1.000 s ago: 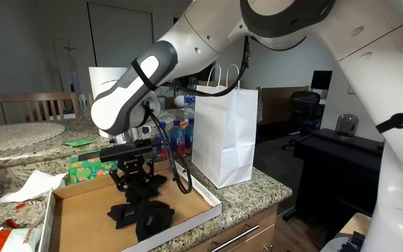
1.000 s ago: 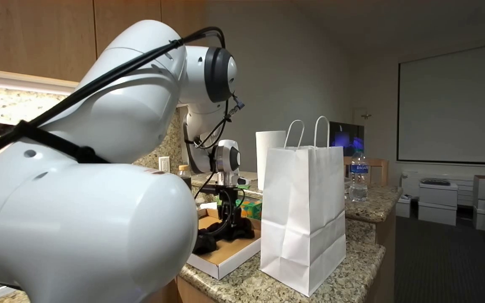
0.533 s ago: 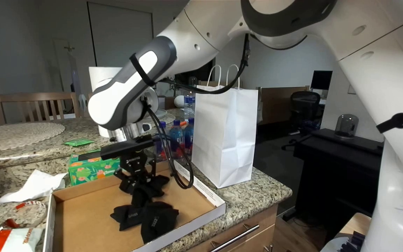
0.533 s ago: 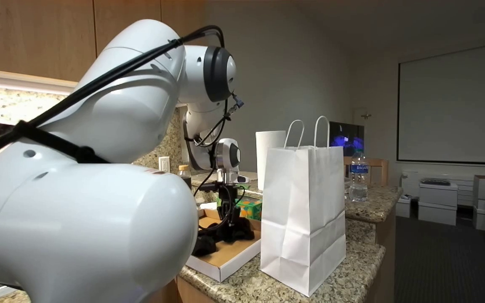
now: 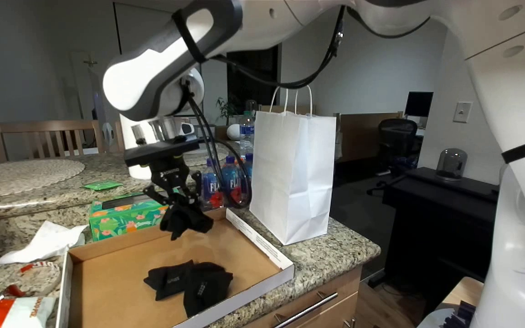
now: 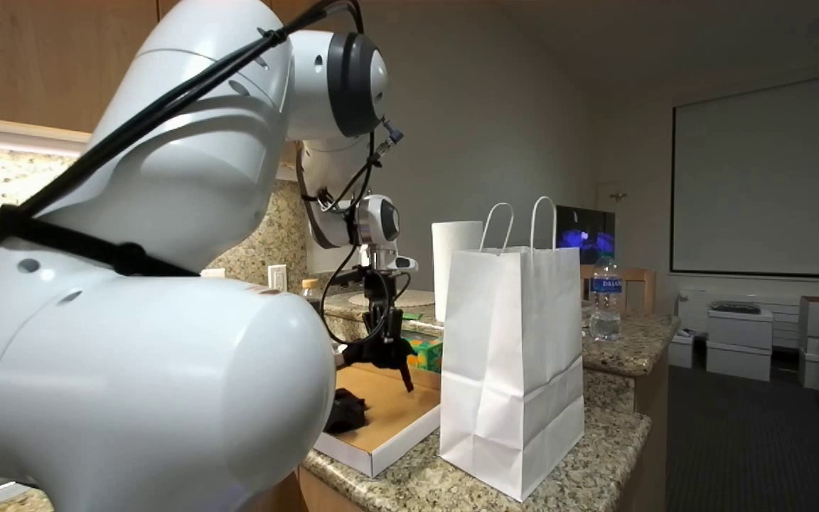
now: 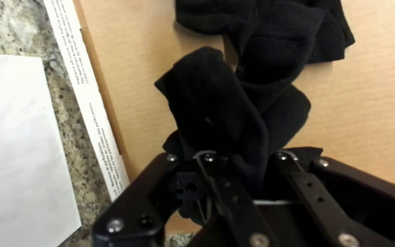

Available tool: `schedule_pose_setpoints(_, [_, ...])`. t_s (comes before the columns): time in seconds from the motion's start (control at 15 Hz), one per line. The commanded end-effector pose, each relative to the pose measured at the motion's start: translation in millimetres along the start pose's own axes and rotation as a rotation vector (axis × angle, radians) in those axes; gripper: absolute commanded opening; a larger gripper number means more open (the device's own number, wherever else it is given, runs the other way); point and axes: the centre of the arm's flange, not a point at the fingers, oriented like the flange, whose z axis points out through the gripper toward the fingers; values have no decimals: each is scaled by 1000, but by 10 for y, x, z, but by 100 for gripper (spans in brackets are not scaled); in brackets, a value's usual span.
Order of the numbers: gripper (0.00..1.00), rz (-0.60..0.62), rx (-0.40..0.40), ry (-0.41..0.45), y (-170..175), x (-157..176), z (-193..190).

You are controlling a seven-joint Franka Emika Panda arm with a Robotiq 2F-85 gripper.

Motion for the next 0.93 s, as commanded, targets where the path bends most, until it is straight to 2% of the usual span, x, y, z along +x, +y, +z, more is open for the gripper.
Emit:
schedule_pose_setpoints(0.0, [10, -67, -21, 53, 276, -211, -651])
schedule_pose_setpoints(0.47, [9, -199, -52, 163, 885, -683, -2087])
schedule_pose_setpoints(0.73, [9, -248, -80, 143, 1437, -743, -2794])
schedule_pose_setpoints(0.87, [9, -250, -46, 165, 1789, -703, -3027])
